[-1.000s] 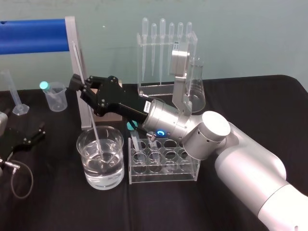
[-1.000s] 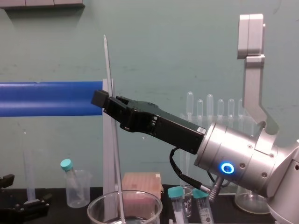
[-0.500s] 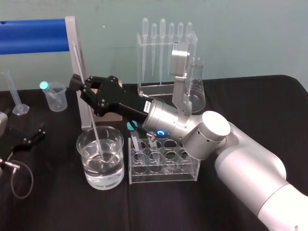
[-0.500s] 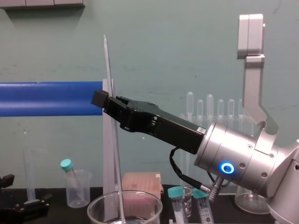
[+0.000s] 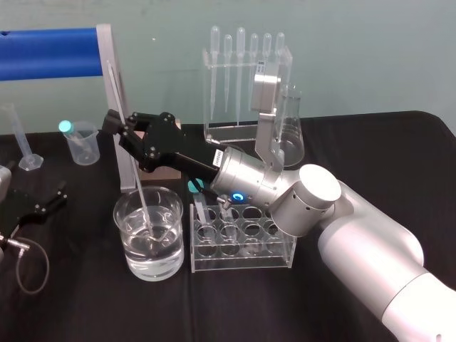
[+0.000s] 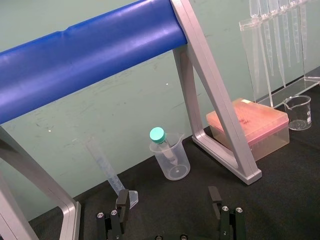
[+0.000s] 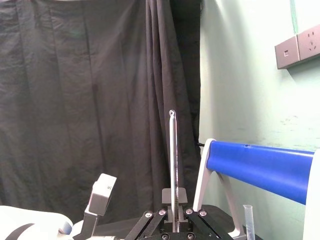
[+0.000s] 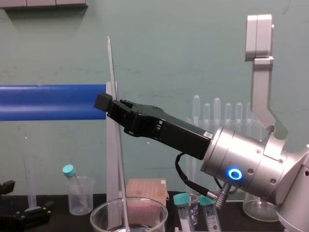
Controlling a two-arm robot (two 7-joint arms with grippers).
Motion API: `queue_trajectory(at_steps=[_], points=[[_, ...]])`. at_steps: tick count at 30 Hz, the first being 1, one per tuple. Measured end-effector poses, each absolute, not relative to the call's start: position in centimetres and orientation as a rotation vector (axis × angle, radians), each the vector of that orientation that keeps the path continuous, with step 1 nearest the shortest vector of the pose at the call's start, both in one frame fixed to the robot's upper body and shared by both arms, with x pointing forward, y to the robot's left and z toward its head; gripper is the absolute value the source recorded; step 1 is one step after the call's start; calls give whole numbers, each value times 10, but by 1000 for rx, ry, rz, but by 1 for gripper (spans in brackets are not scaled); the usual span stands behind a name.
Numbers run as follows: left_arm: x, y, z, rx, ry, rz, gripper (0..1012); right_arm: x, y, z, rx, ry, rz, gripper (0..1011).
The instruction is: Hold the thermometer with one hand and immerse one end into the beaker, then reinsert it into the test tube rack.
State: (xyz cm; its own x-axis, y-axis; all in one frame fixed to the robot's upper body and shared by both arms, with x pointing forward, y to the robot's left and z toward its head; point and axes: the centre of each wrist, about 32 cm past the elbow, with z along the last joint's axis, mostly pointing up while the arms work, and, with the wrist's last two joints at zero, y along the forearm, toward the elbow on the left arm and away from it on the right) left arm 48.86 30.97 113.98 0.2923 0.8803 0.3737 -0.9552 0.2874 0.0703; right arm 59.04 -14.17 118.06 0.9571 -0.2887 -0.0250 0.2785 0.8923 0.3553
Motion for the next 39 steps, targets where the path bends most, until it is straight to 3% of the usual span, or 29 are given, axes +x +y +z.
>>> queue_trajectory(at_steps=[39], points=[[489,310,1140,304,-285,1248,1008,590,-142,1181,364,-29,-294,56]])
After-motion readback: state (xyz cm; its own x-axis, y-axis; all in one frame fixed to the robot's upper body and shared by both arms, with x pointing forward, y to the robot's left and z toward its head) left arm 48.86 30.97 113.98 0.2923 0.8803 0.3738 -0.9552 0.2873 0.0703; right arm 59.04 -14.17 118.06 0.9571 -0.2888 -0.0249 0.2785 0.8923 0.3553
